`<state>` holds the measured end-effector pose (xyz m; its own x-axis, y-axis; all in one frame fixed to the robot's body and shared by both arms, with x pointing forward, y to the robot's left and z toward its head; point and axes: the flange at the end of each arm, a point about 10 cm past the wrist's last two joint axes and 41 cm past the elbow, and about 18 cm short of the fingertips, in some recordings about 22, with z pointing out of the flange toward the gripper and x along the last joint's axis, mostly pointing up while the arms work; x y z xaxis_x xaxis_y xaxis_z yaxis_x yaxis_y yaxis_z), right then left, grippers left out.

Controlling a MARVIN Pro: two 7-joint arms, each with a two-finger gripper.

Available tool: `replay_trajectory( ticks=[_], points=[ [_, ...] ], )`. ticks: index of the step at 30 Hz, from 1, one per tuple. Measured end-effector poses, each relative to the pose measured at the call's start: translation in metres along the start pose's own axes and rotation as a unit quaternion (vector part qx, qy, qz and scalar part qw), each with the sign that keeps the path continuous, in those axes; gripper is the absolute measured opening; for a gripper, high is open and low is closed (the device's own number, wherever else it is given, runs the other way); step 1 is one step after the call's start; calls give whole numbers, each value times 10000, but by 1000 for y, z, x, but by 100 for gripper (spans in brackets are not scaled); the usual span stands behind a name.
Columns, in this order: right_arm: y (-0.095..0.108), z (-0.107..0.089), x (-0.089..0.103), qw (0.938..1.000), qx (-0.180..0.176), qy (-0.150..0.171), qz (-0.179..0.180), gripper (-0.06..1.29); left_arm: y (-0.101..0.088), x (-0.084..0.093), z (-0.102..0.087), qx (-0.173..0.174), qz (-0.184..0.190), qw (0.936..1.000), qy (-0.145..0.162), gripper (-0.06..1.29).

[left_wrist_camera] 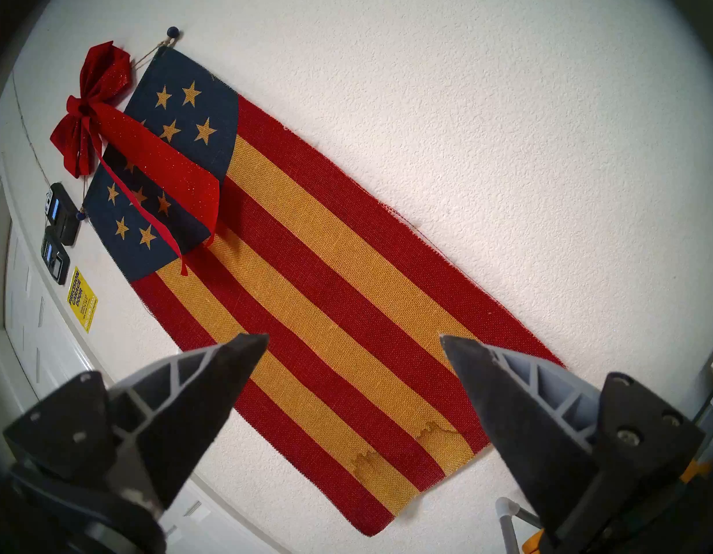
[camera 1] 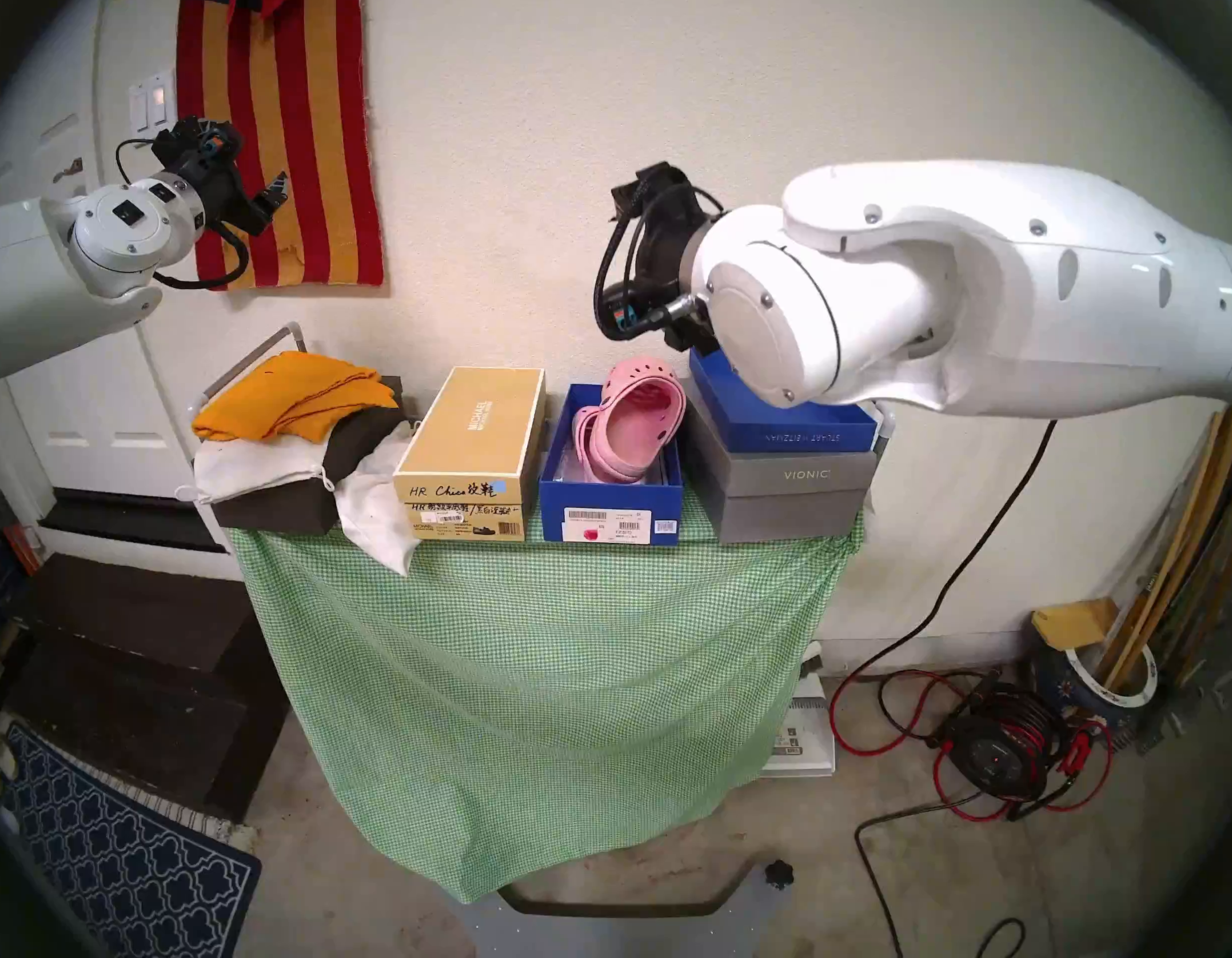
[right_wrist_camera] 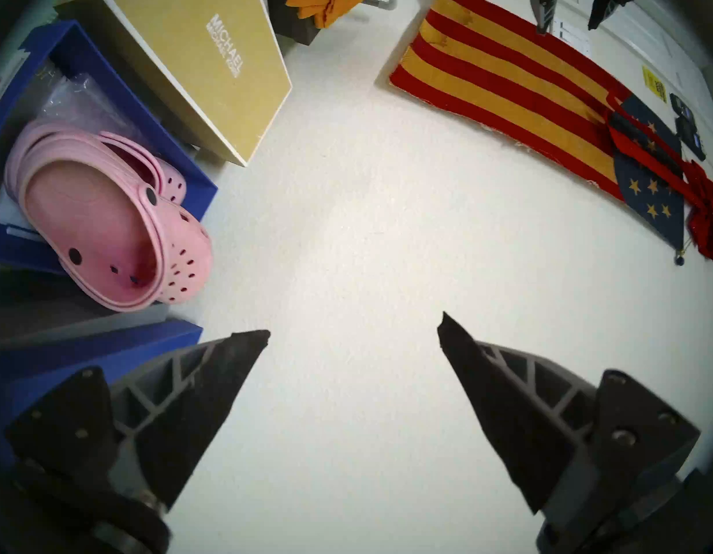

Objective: Take shoe out of the box

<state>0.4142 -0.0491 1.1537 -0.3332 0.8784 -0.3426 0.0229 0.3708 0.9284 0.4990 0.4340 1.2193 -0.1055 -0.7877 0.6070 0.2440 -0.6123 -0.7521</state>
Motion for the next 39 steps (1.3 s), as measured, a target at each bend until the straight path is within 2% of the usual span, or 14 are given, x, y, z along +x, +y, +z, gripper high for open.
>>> replay_trajectory(
  ticks=[13, 26, 31, 35, 39],
  points=[
    [-46, 40, 24, 9983, 223, 202, 508, 121, 0, 0, 0, 0, 0, 10000, 0, 122],
    [-78, 75, 45, 9936, 243, 377, 1032, 121, 0, 0, 0, 0, 0, 10000, 0, 122],
    [-88, 80, 44, 9930, 343, 348, 1077, 121, 0, 0, 0, 0, 0, 10000, 0, 122],
    [-98, 81, 40, 9933, 531, 249, 993, 121, 0, 0, 0, 0, 0, 10000, 0, 122],
    [-100, 83, 31, 9942, 582, 134, 894, 121, 0, 0, 0, 0, 0, 10000, 0, 122]
  ],
)
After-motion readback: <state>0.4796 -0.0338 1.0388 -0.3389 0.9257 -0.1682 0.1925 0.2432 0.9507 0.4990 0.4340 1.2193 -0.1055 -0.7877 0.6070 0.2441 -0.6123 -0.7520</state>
